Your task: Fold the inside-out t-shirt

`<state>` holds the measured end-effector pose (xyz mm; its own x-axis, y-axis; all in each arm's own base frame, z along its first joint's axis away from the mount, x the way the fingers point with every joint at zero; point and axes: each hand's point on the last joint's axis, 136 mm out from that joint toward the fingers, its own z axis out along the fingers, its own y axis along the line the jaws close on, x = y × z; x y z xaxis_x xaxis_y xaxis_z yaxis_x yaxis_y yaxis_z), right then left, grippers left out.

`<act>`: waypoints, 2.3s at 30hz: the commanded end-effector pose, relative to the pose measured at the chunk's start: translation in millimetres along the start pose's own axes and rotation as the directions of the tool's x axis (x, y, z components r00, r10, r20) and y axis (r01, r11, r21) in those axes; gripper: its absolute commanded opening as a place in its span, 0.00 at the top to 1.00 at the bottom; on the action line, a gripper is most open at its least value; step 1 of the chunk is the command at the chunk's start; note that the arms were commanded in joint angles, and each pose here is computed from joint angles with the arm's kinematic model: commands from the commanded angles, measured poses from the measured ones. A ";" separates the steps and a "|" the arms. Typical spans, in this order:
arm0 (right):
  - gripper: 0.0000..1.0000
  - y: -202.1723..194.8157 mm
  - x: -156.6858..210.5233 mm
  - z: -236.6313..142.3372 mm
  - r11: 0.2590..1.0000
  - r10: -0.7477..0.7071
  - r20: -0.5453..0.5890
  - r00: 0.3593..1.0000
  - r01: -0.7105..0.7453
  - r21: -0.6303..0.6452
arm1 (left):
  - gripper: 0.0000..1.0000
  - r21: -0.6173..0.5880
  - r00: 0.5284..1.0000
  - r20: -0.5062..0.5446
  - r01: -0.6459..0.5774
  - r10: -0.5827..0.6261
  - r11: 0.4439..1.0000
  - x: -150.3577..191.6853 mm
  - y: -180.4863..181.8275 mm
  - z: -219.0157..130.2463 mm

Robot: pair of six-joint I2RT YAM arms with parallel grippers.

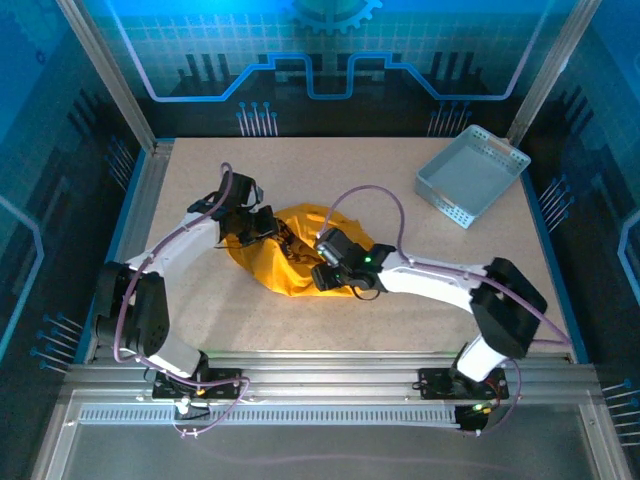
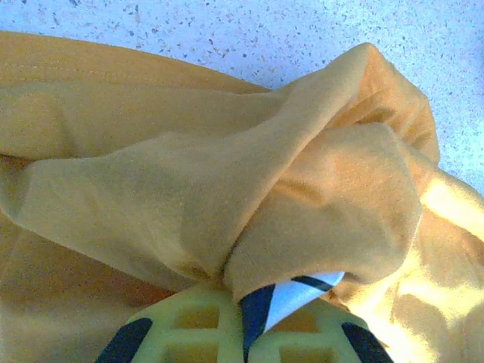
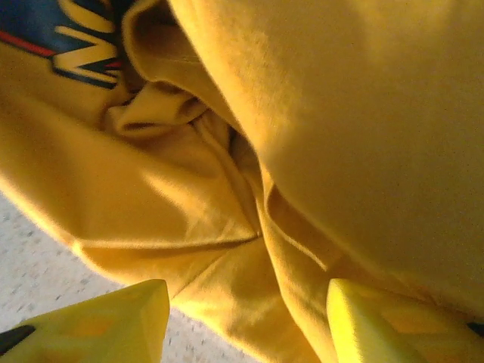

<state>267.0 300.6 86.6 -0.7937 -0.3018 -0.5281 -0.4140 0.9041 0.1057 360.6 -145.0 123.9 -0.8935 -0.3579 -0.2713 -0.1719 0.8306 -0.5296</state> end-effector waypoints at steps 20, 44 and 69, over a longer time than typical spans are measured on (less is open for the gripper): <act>1.00 -26.7 -67.4 -6.1 0.989 0.077 0.101 0.992 -0.089 0.119 | 1.00 -0.014 0.998 0.021 -0.054 0.054 0.998 1.7 -7.6 -13.4; 1.00 -51.2 -89.9 -158.5 0.856 0.455 0.236 0.858 -0.350 -0.380 | 0.22 -0.058 0.891 0.163 -0.420 0.424 0.906 21.3 -74.7 -44.0; 1.00 -83.9 -73.1 -163.1 0.903 0.424 0.267 0.865 -0.384 -0.190 | 1.00 -0.298 0.704 0.218 -0.611 0.676 0.733 29.1 -105.1 -11.9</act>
<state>281.6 215.3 249.6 -0.7657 0.2038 -0.6101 -0.1933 0.8318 0.5204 331.2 -237.9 132.6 -0.7380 0.2579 -0.6236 0.3213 0.9469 0.0113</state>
